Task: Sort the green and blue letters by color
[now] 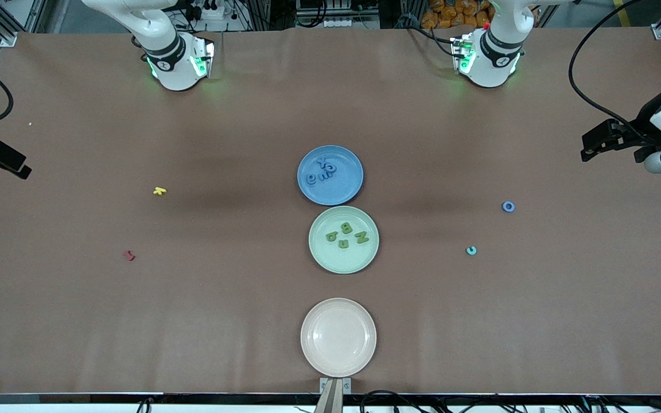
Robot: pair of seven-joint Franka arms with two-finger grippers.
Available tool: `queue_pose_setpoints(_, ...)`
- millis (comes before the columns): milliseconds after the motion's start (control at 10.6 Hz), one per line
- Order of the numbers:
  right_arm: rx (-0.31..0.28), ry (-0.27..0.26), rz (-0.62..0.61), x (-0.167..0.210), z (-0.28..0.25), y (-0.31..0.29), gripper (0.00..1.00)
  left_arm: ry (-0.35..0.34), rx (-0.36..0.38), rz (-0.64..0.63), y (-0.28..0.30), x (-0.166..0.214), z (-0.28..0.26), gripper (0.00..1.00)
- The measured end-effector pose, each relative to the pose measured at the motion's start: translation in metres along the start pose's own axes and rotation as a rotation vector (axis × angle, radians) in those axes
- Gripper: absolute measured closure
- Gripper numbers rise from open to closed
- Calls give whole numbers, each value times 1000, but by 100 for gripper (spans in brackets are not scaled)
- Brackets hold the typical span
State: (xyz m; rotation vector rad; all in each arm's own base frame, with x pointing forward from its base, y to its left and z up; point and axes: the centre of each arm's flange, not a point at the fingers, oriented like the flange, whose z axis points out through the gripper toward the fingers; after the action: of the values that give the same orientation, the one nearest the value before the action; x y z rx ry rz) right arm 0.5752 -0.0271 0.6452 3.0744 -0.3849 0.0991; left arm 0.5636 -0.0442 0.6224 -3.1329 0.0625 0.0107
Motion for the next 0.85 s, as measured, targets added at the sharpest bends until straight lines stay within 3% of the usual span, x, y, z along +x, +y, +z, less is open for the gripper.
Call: queue_pose_setpoints(847,-4,-12,12,-1,0,7,0,0,0,1,1,0,0,0)
